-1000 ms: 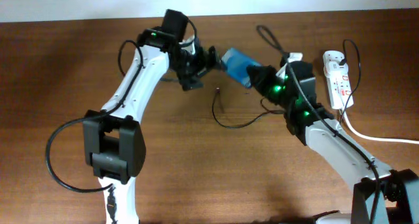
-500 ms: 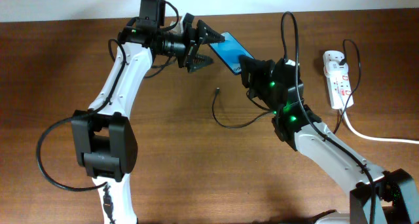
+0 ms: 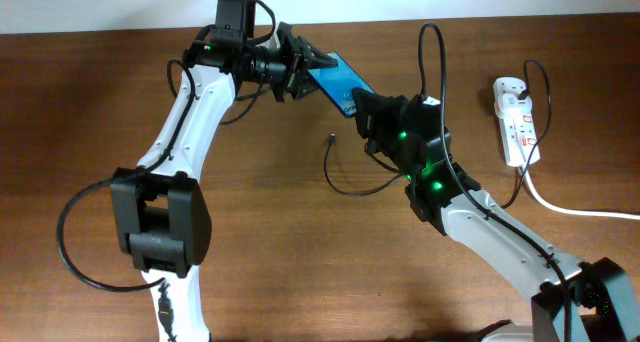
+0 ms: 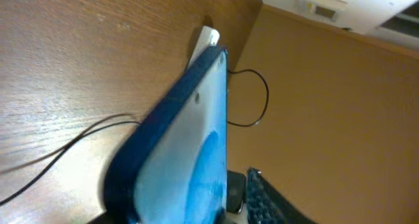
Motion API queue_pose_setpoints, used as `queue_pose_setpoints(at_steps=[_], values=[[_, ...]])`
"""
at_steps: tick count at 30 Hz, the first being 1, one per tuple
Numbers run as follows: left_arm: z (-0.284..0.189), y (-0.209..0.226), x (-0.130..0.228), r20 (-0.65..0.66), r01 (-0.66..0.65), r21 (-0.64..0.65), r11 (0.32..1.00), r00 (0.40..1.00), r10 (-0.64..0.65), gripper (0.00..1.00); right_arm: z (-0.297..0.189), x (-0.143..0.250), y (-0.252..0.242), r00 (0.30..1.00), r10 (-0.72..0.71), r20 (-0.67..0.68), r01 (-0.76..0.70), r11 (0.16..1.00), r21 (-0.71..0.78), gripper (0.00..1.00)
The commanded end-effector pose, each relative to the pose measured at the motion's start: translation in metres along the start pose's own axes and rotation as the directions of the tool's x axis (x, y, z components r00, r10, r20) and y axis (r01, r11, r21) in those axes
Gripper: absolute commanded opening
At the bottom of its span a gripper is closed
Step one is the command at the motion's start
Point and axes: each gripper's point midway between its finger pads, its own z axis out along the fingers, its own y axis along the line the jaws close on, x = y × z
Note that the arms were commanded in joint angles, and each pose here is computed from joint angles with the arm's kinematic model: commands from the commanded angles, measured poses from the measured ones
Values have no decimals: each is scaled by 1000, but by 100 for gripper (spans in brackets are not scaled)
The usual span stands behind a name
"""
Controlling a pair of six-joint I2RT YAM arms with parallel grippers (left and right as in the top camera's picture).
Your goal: Plug charger to phone and switch on socket
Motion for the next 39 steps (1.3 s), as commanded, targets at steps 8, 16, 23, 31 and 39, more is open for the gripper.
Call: queue_pose_setpoints(at_steps=[8,16,23,31,39], values=[[-3,-3,-11,74,74,-15,997,995,-73,34,-7,24,24,995,-3,-100,-3,998,-63,4],[-3,-6,-14,88,78,-7,997,993,-77,0,-7,24,27,995,-5,-100,-2,997,-73,4],[-1,-8,-15,94,-65,-15,998,993,66,0,-7,23,25,994,-50,-94,43,997,-71,12],[-5,-4,-34,191,-168,-79,983,965,181,0,-6,20,19,994,-75,-79,71,996,-51,37],[-48,14,-74,293,-238,-146,960,917,272,0,-10,-30,10,907,-421,6,420,907,14,93]])
